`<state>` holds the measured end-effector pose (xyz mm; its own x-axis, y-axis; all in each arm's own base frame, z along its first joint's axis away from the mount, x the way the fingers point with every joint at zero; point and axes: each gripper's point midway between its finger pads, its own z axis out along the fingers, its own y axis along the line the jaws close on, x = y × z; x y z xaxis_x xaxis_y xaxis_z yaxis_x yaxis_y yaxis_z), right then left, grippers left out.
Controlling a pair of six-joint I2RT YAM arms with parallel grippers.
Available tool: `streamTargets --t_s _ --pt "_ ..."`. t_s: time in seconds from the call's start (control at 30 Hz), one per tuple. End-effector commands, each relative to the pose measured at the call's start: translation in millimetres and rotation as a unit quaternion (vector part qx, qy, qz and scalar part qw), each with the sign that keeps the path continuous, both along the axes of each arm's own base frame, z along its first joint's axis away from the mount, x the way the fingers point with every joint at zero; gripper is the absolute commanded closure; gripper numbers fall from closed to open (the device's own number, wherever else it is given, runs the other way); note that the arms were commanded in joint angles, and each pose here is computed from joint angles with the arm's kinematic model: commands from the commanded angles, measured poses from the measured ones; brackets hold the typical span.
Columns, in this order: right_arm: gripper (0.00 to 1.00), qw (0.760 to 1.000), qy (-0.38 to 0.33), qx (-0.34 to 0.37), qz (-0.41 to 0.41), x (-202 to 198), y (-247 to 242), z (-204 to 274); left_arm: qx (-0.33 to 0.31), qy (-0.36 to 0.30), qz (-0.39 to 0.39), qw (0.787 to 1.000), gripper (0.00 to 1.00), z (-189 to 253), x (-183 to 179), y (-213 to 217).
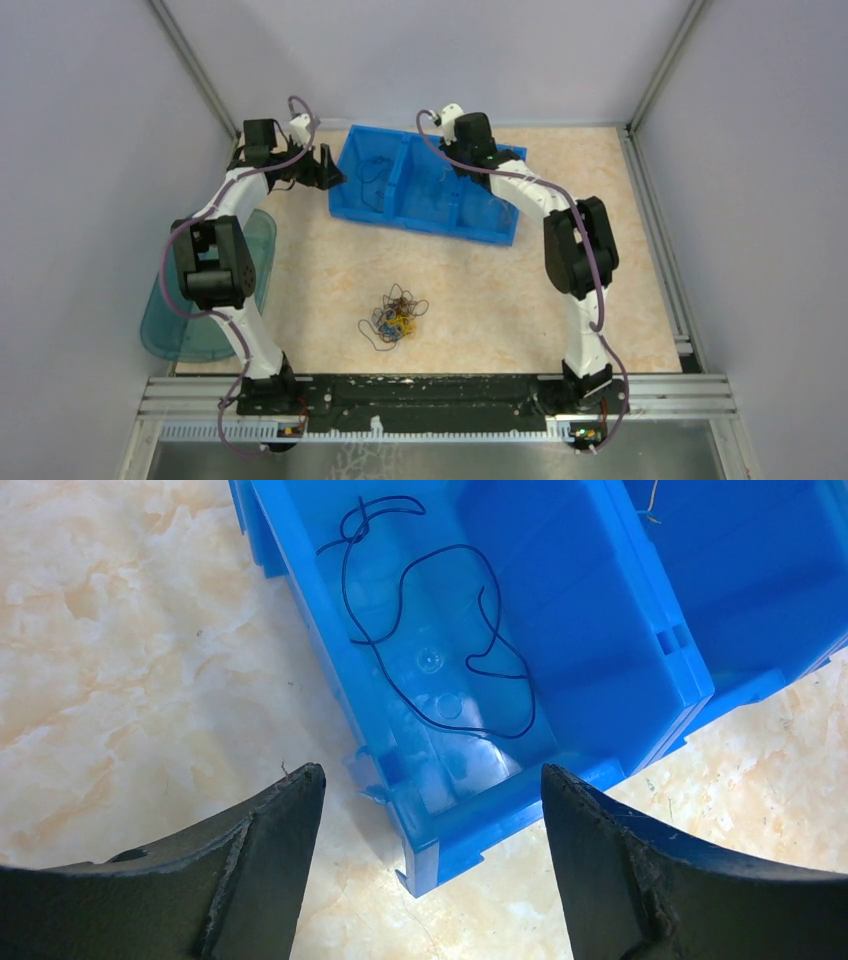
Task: Untangle the cables
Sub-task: Adjust the cable in the bin.
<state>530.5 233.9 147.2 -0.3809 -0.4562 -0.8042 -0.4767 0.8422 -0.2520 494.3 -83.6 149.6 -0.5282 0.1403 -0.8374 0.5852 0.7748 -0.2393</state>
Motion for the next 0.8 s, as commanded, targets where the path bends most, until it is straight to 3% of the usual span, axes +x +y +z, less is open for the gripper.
streamTargets --t_s 0.0,0.1,0.33,0.5,0.53,0.63,0.77 --pt "0.85 1.0 -0.018 0.015 -0.01 7 -3 14 -0.008 -0.024 -0.005 1.0 0.15 20 -2 -2" --pt "1.0 0.998 -0.028 0.04 -0.034 9 -9 23 -0.011 -0.024 -0.005 1.0 0.15 20 -3 -3" --pt "1.0 0.987 -0.057 0.13 -0.081 10 -37 55 -0.009 -0.025 -0.002 1.0 0.15 18 -3 -2" --pt "1.0 0.982 -0.064 0.139 -0.107 12 -50 62 -0.009 -0.026 -0.002 1.0 0.15 18 -4 0" --pt "0.98 0.981 -0.066 0.144 -0.116 13 -52 64 -0.009 -0.026 -0.001 1.0 0.16 18 -4 0" --pt "0.63 0.97 -0.071 0.171 -0.157 18 -57 67 -0.011 -0.026 -0.003 1.0 0.16 18 -4 -1" --pt "0.52 0.954 -0.062 0.214 -0.201 25 -57 59 -0.015 -0.024 -0.003 1.0 0.16 18 -5 -2"
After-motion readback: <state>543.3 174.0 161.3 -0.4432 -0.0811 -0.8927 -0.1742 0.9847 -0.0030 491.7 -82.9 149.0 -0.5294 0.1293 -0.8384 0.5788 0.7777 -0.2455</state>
